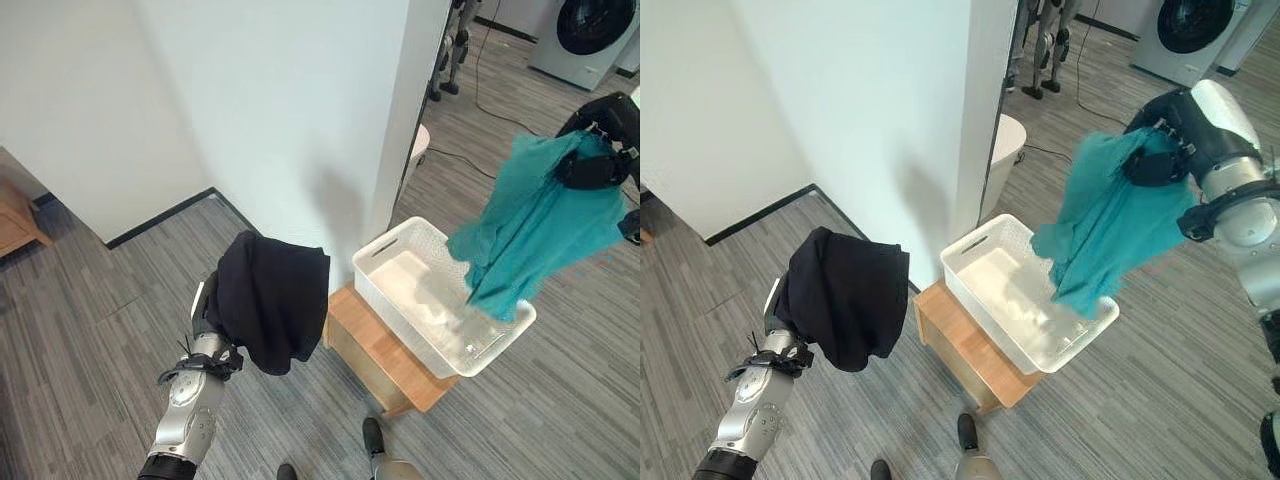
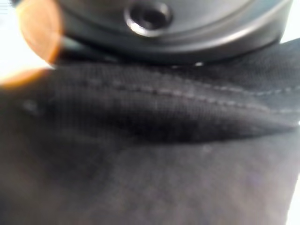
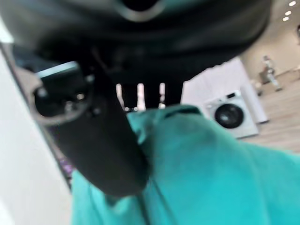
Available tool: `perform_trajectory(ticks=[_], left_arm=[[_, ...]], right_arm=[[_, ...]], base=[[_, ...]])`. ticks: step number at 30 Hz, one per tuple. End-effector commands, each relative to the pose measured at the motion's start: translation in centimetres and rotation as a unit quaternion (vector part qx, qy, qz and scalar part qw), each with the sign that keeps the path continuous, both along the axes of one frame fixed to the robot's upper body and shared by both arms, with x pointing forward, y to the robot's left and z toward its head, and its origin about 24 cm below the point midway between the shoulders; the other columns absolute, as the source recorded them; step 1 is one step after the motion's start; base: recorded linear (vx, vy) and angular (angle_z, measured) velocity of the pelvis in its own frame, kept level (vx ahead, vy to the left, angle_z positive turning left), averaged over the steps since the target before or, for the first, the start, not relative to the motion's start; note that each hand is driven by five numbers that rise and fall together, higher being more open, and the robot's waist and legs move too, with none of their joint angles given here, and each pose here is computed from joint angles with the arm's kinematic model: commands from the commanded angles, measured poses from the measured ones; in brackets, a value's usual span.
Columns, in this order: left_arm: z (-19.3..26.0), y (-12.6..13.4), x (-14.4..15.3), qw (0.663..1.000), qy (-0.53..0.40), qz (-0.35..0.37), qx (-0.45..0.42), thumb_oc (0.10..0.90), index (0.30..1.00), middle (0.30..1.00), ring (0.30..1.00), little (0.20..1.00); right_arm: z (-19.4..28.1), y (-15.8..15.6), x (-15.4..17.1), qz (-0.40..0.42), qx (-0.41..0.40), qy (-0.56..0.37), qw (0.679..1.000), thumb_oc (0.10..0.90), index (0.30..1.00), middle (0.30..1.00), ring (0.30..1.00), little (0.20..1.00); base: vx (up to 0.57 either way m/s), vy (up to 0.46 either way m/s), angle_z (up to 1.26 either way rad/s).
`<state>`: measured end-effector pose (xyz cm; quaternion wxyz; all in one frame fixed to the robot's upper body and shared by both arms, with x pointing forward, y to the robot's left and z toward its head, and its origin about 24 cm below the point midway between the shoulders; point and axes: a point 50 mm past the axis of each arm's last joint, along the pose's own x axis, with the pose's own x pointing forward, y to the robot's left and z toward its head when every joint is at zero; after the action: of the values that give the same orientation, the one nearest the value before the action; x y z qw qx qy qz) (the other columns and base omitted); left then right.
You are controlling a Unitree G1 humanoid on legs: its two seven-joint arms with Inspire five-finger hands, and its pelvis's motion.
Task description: Pick up bed clothes into laundry basket.
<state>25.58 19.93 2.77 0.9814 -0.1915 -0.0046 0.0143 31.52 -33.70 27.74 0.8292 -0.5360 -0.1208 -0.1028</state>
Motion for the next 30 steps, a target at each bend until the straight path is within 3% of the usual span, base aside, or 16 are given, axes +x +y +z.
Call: perform_trajectory(ticks=[1, 8, 26, 30], left_arm=[[5.2, 0.3, 1.1, 0.991, -0.130, -0.026, 0.030, 0.400, 0.300, 0.300, 0.300, 0.300], [4.8, 0.1, 1.1, 0.992, -0.123, -0.022, 0.029, 0.400, 0.300, 0.300, 0.300, 0.300], [5.0, -0.1, 1.3, 0.991, -0.126, -0.027, 0.032, 0.400, 0.300, 0.300, 0.300, 0.300], [5.2, -0.4, 1.5, 0.991, -0.129, -0.029, 0.029, 0.400, 0.300, 0.300, 0.300, 0.300]], right_arm=[[5.7, 2.7, 0.1, 0.055, 0.010, -0.129, 0.990, 0.400, 0.300, 0.300, 0.300, 0.300], [2.8, 5.0, 1.1, 0.091, -0.009, -0.083, 0.992, 0.400, 0.300, 0.300, 0.300, 0.300], [-1.5, 5.3, 4.2, 0.054, -0.015, 0.002, 0.998, 0.400, 0.300, 0.300, 0.300, 0.300], [-4.4, 5.9, 4.7, 0.061, -0.006, 0.048, 0.997, 0.400, 0.300, 0.300, 0.300, 0.300]], base=[[0.00, 0.000, 0.00], [-0.02, 0.005, 0.04], [0.00, 0.000, 0.02], [0.00, -0.002, -0.01]])
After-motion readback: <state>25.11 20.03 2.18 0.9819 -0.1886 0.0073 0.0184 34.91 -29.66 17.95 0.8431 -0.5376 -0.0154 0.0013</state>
